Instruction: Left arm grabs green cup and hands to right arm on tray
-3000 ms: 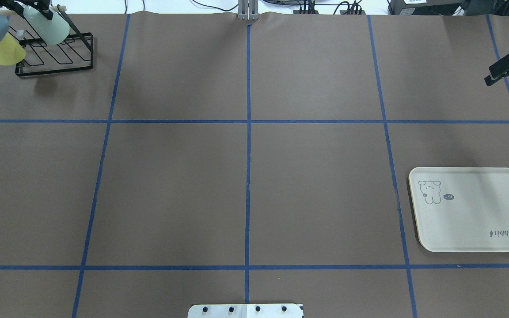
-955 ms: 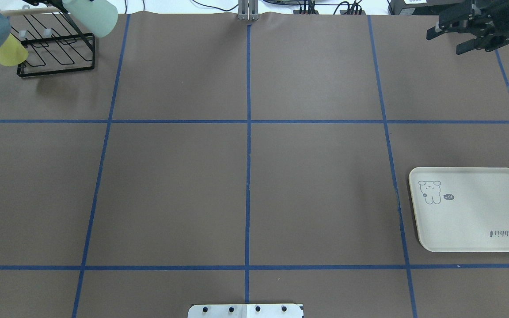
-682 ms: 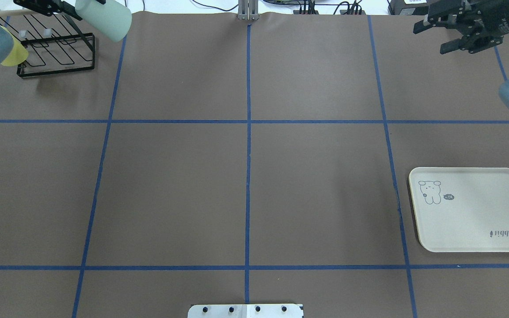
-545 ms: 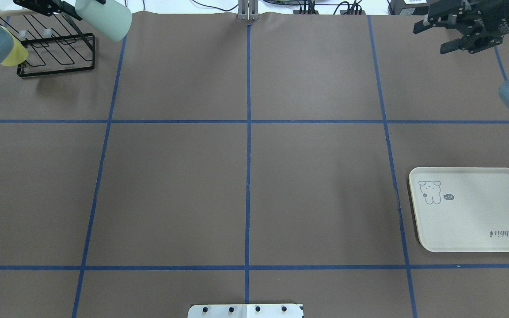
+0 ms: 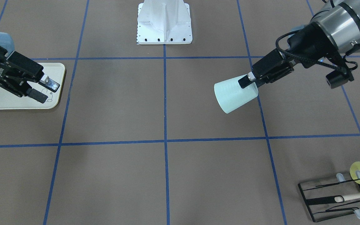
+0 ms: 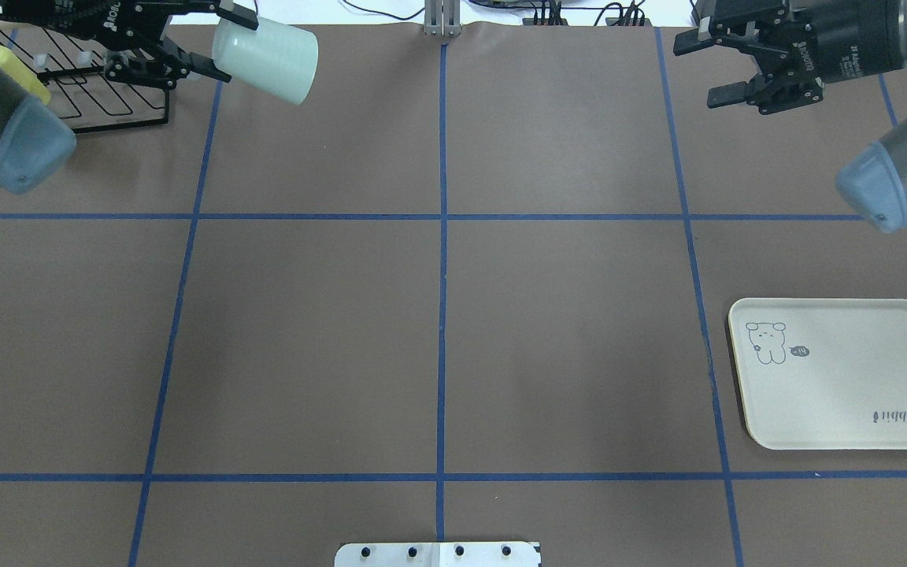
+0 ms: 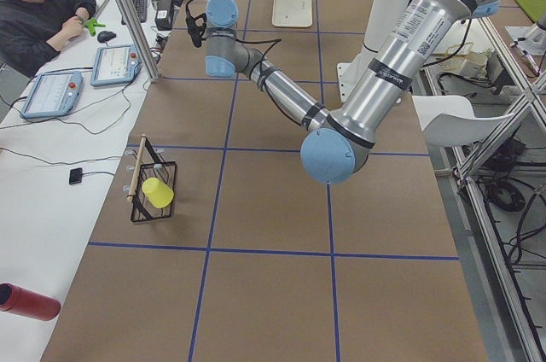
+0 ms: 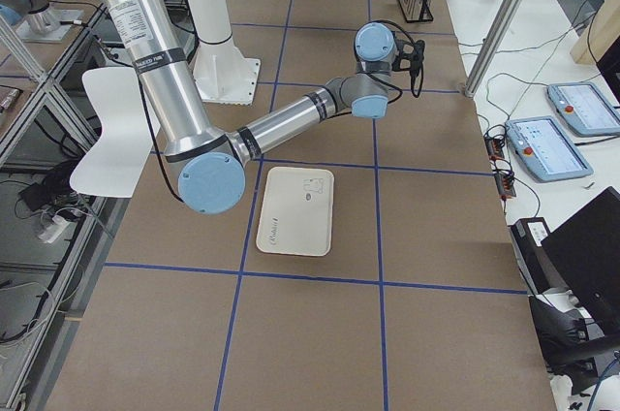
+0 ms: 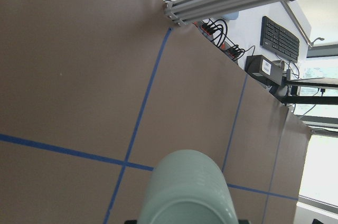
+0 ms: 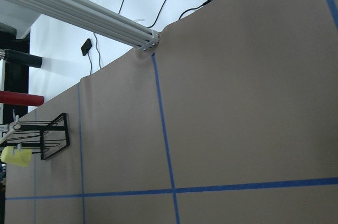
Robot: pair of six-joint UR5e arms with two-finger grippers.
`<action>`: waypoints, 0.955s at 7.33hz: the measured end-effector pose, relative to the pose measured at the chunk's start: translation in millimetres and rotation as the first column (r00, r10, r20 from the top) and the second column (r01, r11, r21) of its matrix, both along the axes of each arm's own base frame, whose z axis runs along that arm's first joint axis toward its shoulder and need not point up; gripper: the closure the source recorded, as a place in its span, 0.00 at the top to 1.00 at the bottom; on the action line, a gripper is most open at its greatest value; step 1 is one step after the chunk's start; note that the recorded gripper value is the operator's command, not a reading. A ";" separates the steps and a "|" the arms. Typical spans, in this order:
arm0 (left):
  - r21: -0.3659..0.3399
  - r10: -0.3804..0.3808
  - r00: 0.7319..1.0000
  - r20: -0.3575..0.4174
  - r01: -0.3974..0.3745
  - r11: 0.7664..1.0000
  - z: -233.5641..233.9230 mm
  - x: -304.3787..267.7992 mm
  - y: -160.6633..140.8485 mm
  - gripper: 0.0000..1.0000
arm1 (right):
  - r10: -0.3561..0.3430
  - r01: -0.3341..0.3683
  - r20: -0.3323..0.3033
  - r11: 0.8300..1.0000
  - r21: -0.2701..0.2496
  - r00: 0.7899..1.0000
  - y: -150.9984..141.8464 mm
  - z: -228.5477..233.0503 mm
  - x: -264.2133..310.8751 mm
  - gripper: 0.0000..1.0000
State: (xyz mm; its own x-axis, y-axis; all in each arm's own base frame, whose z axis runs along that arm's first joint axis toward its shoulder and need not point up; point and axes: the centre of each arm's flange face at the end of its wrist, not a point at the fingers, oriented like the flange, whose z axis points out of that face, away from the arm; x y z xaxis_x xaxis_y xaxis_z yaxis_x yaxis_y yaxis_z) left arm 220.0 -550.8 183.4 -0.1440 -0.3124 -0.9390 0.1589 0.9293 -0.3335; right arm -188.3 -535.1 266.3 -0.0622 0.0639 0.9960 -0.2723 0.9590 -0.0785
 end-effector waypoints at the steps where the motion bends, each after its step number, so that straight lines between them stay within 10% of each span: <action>1: -0.022 0.029 0.998 -0.063 -0.030 0.999 -9.3 3.8 16.7 0.00 | -0.013 0.011 0.042 0.999 0.048 0.999 8.8 -9.1 -4.3 0.99; 4: -0.043 0.121 0.978 -0.169 -0.130 0.991 -40.4 17.6 66.9 0.00 | -0.062 0.028 0.225 0.988 0.149 0.972 45.0 -32.8 -34.8 0.99; 7: -0.030 0.170 0.951 -0.260 -0.184 0.983 -60.0 26.1 103.0 0.00 | -0.090 0.018 0.490 0.989 0.150 0.867 88.7 -44.8 -72.8 0.99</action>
State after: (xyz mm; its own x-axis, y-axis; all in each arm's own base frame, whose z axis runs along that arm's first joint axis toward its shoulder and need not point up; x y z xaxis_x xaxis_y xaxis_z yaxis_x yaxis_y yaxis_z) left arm 246.1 -447.7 123.4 -0.3147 -0.4032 -0.8593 -0.1033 0.9145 -0.3913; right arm -261.2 -446.4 221.6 -0.5485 -0.0523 0.8345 -0.1802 0.9820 -0.0569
